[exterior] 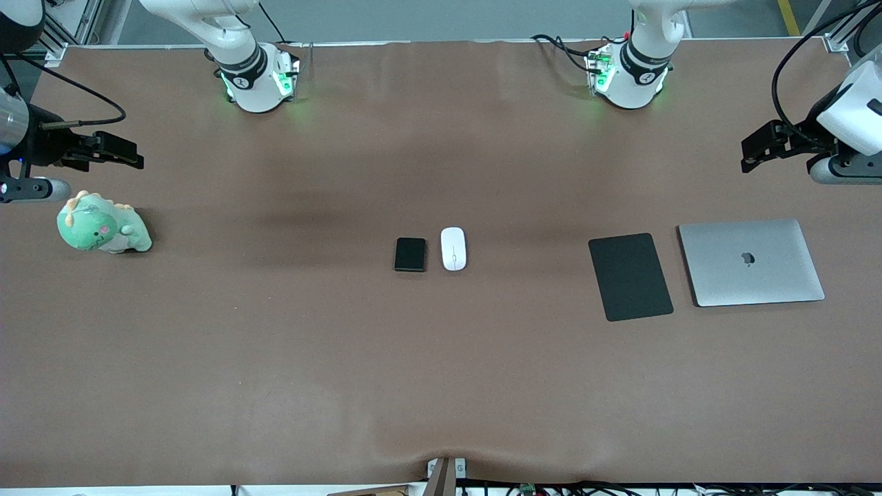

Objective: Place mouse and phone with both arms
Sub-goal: 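Reach the left gripper toward the white mouse while the right gripper reaches the phone, then lower the left gripper over the white mouse and close it, then carry the mouse with the left gripper while the right gripper lowers to the phone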

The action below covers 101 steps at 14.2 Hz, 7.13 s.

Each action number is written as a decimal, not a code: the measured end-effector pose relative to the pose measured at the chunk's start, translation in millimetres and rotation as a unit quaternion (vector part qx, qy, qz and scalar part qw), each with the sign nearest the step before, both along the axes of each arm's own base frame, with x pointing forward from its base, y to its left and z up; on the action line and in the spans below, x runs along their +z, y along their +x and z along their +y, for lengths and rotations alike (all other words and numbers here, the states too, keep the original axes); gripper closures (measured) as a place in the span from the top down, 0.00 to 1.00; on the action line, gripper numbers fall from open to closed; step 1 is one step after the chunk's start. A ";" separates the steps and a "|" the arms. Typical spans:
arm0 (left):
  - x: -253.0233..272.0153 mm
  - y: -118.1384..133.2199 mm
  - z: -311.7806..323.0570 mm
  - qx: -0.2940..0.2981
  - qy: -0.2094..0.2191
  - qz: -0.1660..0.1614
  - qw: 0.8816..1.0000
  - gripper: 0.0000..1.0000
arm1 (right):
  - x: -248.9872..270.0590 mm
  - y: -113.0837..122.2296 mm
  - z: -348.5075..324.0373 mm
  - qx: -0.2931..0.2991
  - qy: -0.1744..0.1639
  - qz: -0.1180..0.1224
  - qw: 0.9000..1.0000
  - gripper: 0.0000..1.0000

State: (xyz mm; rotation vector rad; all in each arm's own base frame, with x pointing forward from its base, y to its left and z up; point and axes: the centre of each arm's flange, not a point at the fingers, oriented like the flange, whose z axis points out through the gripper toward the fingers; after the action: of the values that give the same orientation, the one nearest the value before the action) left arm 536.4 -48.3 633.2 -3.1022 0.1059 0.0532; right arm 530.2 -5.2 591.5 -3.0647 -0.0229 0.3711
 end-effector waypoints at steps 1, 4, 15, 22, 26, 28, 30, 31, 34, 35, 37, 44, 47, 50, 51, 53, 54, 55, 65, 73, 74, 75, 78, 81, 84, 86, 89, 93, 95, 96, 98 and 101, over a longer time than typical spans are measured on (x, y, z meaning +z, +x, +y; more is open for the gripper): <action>-1.5 1.0 -0.1 0.000 0.000 -0.002 1.000 1.00 | 0.0 0.0 0.0 0.000 0.000 0.000 1.000 1.00; -15.7 3.9 -0.4 -0.001 0.000 0.000 1.000 1.00 | 0.0 0.0 0.0 0.000 0.000 0.000 1.000 1.00; -94.5 11.1 -31.2 -0.002 0.000 -0.004 1.000 1.00 | -0.5 -0.1 -0.1 0.000 0.000 0.001 1.000 1.00; -147.4 4.3 -74.5 -0.030 -0.001 0.000 1.000 1.00 | -2.6 0.7 -0.2 0.000 0.000 0.004 1.000 1.00; -182.7 20.2 -87.9 -0.039 -0.013 -0.002 0.999 1.00 | -5.3 1.1 0.0 0.000 0.000 0.009 1.000 1.00; -200.4 25.6 -95.3 -0.045 -0.018 0.002 0.999 1.00 | -10.9 1.5 1.0 0.001 0.001 0.021 1.000 1.00; -212.8 27.4 -103.2 -0.044 -0.020 0.008 0.999 1.00 | -16.4 3.9 1.7 0.001 0.001 0.026 1.000 1.00; -218.4 27.1 -110.5 -0.041 -0.021 0.010 0.999 1.00 | -19.7 5.0 2.7 0.002 0.001 0.031 1.000 1.00; -237.0 22.4 -146.2 -0.033 -0.024 0.014 0.999 1.00 | -29.2 8.0 11.7 0.010 0.001 0.043 0.999 1.00; -243.5 21.1 -159.7 -0.038 -0.027 0.011 0.999 1.00 | -30.9 8.7 14.7 0.013 0.001 0.044 0.999 1.00; -256.3 19.5 -180.0 -0.039 -0.033 0.006 0.999 1.00 | -32.5 9.1 22.5 0.020 0.001 0.046 0.999 1.00; -304.5 2.8 -255.6 -0.015 -0.054 -0.005 0.998 1.00 | -48.3 14.6 47.6 0.031 0.030 0.062 0.997 1.00; -321.6 -3.0 -288.1 0.006 -0.061 0.000 0.998 1.00 | -50.0 14.5 59.6 0.020 0.035 0.065 0.997 1.00; -336.1 -1.0 -321.3 0.013 -0.057 -0.003 0.998 1.00 | -52.2 14.5 72.3 0.002 0.047 0.072 0.996 1.00; -341.5 1.4 -330.8 0.017 -0.056 -0.004 0.998 1.00 | -54.4 15.4 74.4 -0.002 0.048 0.074 0.996 1.00; -355.5 3.6 -352.8 0.025 -0.058 -0.001 0.998 1.00 | -60.2 17.9 80.1 -0.007 0.047 0.077 0.996 1.00; -365.0 2.1 -366.6 0.028 -0.060 0.003 0.998 0.99 | -63.0 19.0 84.5 -0.011 0.044 0.078 0.996 1.00; -374.3 -1.0 -380.2 0.030 -0.062 0.007 0.998 0.98 | -65.2 20.2 89.2 -0.015 0.042 0.078 0.996 1.00; -426.4 -51.6 -446.0 0.047 -0.043 0.021 0.998 0.89 | -77.1 22.9 126.6 -0.024 0.051 0.082 0.995 1.00; -439.5 -53.7 -451.3 0.055 -0.048 0.018 0.997 0.85 | -90.4 24.3 175.4 -0.046 0.040 0.074 0.995 1.00; -441.0 -53.4 -451.8 0.054 -0.047 0.017 0.997 0.84 | -94.2 26.3 177.9 -0.050 0.038 0.073 0.995 1.00; -442.4 -53.6 -452.6 0.054 -0.046 0.016 0.997 0.83 | -98.9 28.5 182.3 -0.055 0.036 0.071 0.995 1.00; -447.3 -54.3 -454.5 0.052 -0.044 0.015 0.998 0.83 | -114.8 30.9 208.2 -0.070 0.026 0.066 0.995 1.00; -450.6 -54.1 -456.2 0.052 -0.046 0.015 0.997 0.81 | -127.9 28.1 235.2 -0.079 0.015 0.066 0.995 1.00; -452.3 -54.1 -456.8 0.052 -0.047 0.015 0.997 0.75 | -132.9 27.3 243.1 -0.081 0.012 0.067 0.994 1.00; -454.0 -54.0 -456.9 0.052 -0.047 0.015 0.997 0.72 | -134.9 28.4 243.4 -0.081 0.012 0.066 0.994 1.00; -454.2 -53.2 -457.3 0.053 -0.048 0.015 0.997 0.62 | -136.6 28.8 243.7 -0.081 0.011 0.067 0.994 1.00; -450.7 -48.7 -457.1 0.042 -0.044 0.000 0.998 0.62 | -136.8 28.7 244.3 -0.081 0.011 0.067 0.994 1.00; -441.7 -38.0 -452.7 0.045 -0.045 -0.011 0.998 0.62 | -137.2 28.5 246.6 -0.084 0.011 0.065 0.994 1.00; -434.3 -31.6 -448.1 0.049 -0.045 -0.015 0.998 0.62 | -137.8 28.1 250.1 -0.090 0.009 0.063 0.994 1.00; -413.3 -17.9 -434.5 0.056 -0.034 -0.022 0.998 0.62 | -142.4 25.6 264.6 -0.102 0.004 0.058 0.993 1.00; -382.2 2.9 -407.7 0.072 -0.021 -0.032 0.997 0.62 | -151.9 21.0 285.7 -0.109 -0.002 0.054 0.993 1.00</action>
State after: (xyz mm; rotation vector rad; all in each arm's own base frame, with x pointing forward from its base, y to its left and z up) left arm 539.3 -456.0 250.9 -3.1450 -0.1212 -0.0462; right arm 551.2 280.5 439.6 -3.0036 0.3151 0.5215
